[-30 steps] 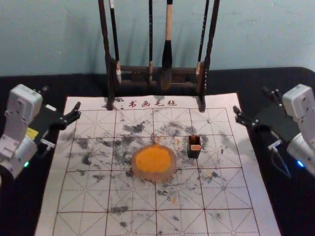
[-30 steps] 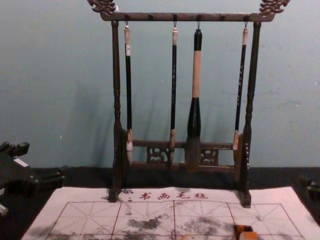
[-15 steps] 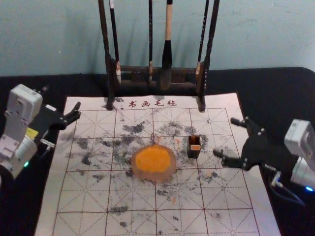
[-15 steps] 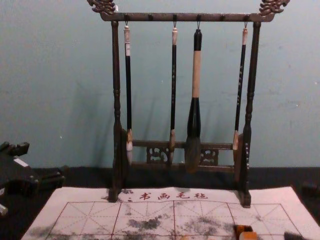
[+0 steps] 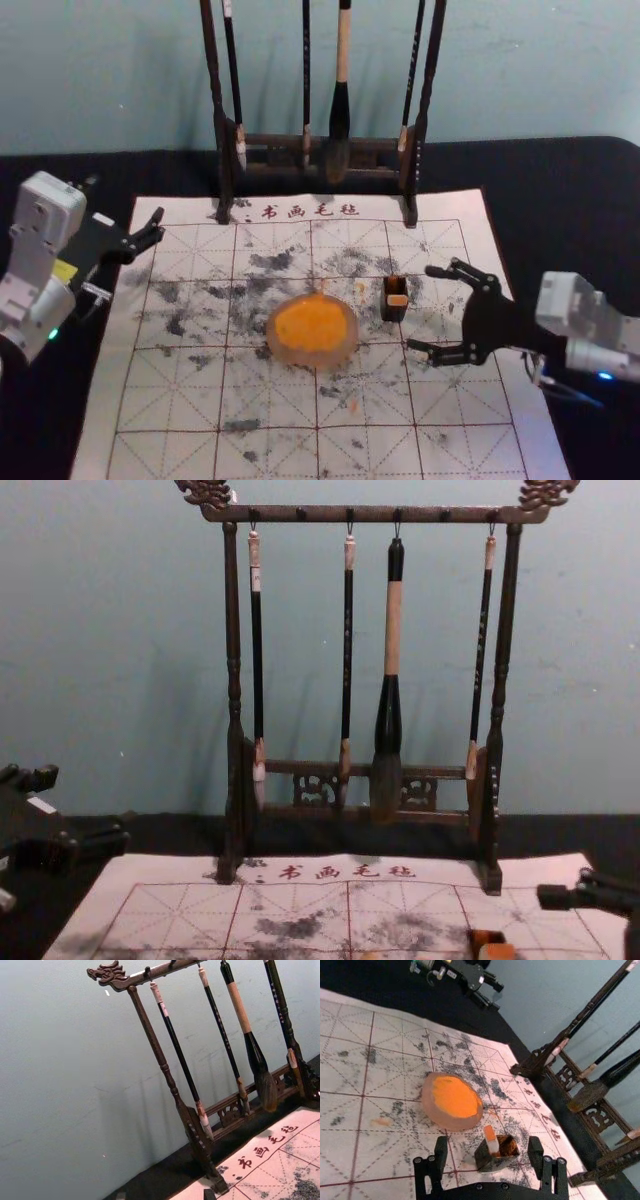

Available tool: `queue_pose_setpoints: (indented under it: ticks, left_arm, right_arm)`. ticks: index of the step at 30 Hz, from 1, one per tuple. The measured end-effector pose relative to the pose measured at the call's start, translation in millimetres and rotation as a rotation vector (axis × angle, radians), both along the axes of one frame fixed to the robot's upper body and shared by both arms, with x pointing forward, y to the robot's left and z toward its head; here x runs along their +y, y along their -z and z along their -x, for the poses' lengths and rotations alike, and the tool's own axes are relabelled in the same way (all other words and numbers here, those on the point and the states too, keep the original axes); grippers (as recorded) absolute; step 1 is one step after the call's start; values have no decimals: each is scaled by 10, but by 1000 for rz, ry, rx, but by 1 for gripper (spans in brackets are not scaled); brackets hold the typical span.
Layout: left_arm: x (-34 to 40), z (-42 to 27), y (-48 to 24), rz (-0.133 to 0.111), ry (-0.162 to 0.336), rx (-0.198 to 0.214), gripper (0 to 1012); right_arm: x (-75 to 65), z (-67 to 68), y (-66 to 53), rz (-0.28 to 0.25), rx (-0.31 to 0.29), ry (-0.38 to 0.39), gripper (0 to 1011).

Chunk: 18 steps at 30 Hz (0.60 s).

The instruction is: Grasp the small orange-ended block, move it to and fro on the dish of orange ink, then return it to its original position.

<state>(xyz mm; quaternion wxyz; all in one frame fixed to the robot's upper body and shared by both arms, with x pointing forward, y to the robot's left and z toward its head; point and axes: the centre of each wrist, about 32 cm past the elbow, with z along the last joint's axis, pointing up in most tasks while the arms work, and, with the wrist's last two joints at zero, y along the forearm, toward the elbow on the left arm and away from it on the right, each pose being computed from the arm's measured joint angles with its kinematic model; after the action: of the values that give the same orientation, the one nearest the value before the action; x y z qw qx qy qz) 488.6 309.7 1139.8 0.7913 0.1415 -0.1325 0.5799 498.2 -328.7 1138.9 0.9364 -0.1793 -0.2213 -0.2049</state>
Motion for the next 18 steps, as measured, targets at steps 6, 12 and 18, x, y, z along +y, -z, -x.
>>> queue_pose_setpoints:
  ticks: [6, 12, 18]
  left_arm:
    - [0, 0, 0, 0, 0, 0, 1001]
    - [0, 0, 0, 0, 0, 0, 1001]
    - [0, 0, 0, 0, 0, 0, 1002]
  right_arm:
    - [78, -161, 10, 28, -4, -15, 1003]
    - [159, -327, 18, 51, -2, -22, 1003]
    - [204, -411, 24, 61, 4, -28, 1002]
